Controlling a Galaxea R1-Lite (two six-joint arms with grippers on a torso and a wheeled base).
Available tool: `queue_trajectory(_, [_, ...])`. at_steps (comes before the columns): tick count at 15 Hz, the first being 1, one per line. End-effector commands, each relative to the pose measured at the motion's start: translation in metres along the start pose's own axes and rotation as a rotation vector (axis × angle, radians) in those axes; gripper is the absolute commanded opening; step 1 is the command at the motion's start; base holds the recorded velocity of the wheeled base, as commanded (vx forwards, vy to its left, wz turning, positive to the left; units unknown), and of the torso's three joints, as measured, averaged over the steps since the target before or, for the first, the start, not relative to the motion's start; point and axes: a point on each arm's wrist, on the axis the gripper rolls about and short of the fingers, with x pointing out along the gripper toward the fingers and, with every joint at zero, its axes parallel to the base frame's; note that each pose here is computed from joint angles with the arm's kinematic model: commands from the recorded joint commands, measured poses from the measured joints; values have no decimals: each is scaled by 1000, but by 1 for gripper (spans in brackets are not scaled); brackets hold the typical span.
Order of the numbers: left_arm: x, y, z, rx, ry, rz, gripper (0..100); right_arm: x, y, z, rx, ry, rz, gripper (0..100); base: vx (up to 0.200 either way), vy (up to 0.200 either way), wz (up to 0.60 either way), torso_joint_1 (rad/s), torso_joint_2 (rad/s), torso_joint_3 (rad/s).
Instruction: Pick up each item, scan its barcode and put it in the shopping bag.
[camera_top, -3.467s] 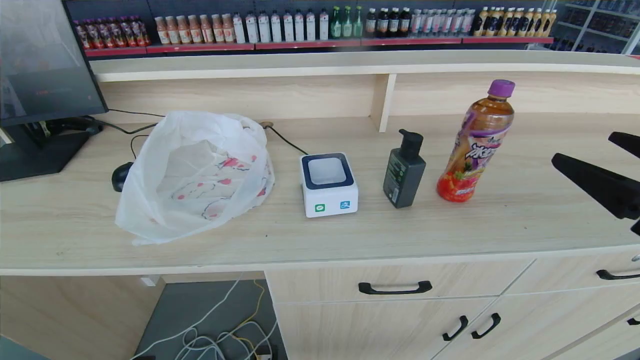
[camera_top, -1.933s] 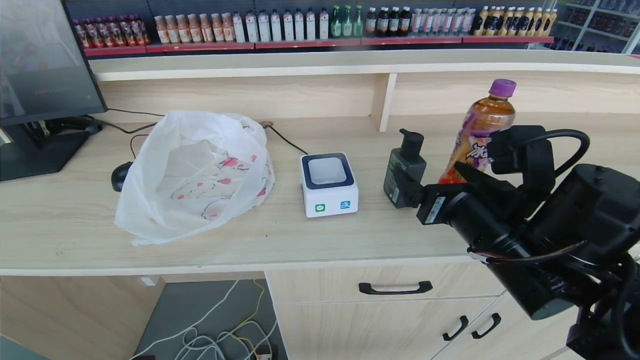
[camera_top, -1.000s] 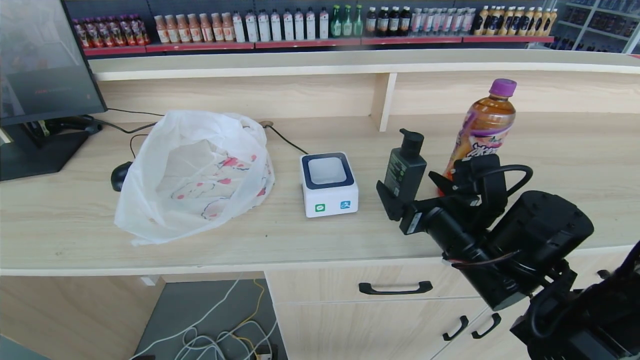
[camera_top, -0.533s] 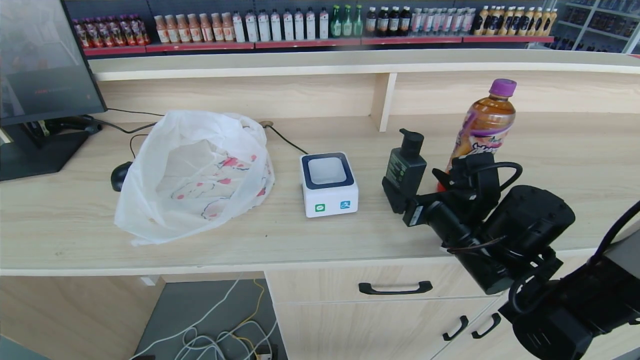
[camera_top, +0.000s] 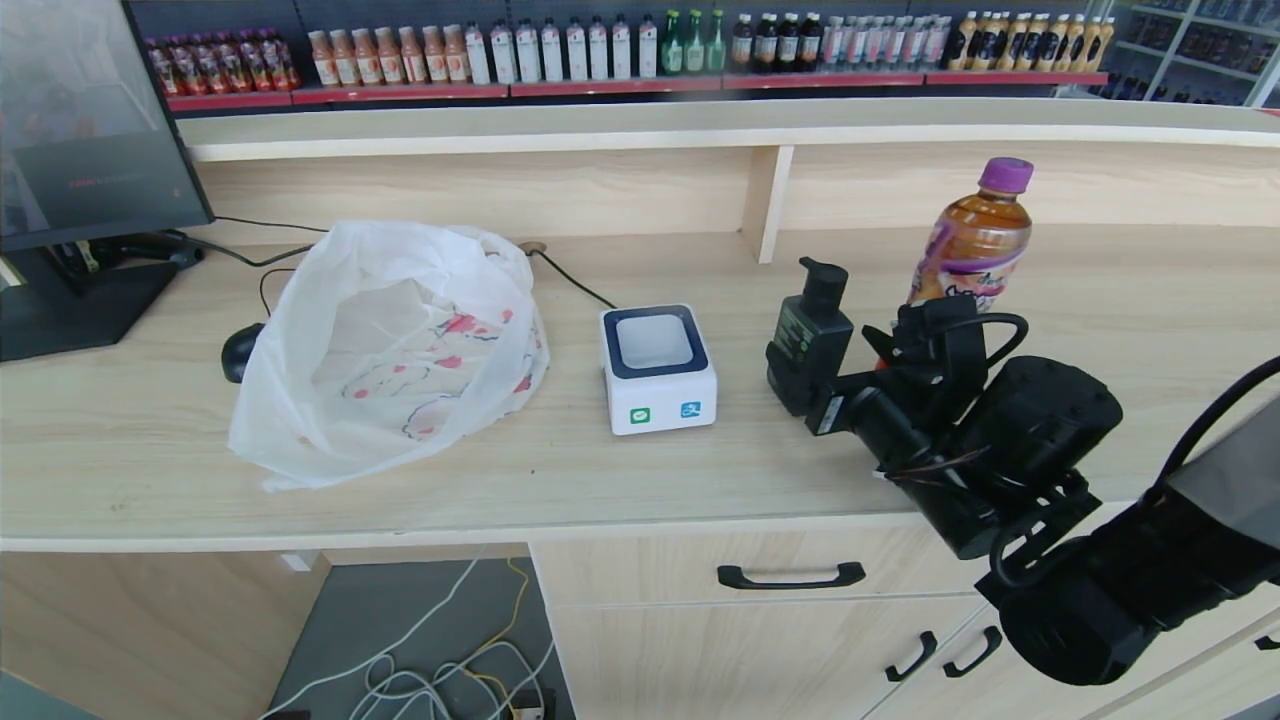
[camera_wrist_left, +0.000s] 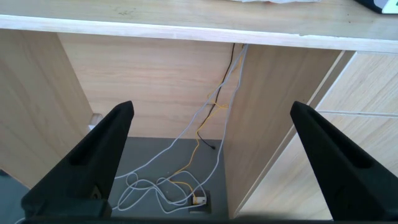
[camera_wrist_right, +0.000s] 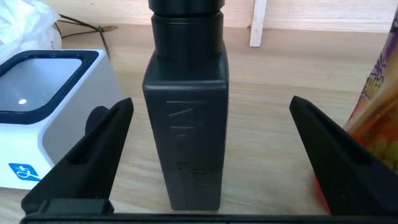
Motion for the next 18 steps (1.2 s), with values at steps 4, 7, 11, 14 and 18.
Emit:
queue_trajectory(4, [0, 0, 0, 0, -1, 0, 100, 13, 1, -10, -2, -2, -6, 100, 0, 0, 0, 0, 0, 0])
queue_trajectory(7, [0, 0, 0, 0, -1, 0, 100, 18, 2, -18, -3, 8, 2, 100, 0, 0, 0, 0, 0, 0])
queue_trajectory(11, [0, 0, 0, 0, -1, 0, 100, 25, 5, -21, 0, -1, 6, 100, 0, 0, 0, 0, 0, 0])
queue_trajectory(14, [0, 0, 0, 0, -1, 0, 100, 27, 6, -19, 2, -11, 5, 100, 0, 0, 0, 0, 0, 0])
queue_trajectory(18, [0, 0, 0, 0, -1, 0, 100, 30, 6, -15, 6, -29, 2, 0, 0, 0, 0, 0, 0, 0])
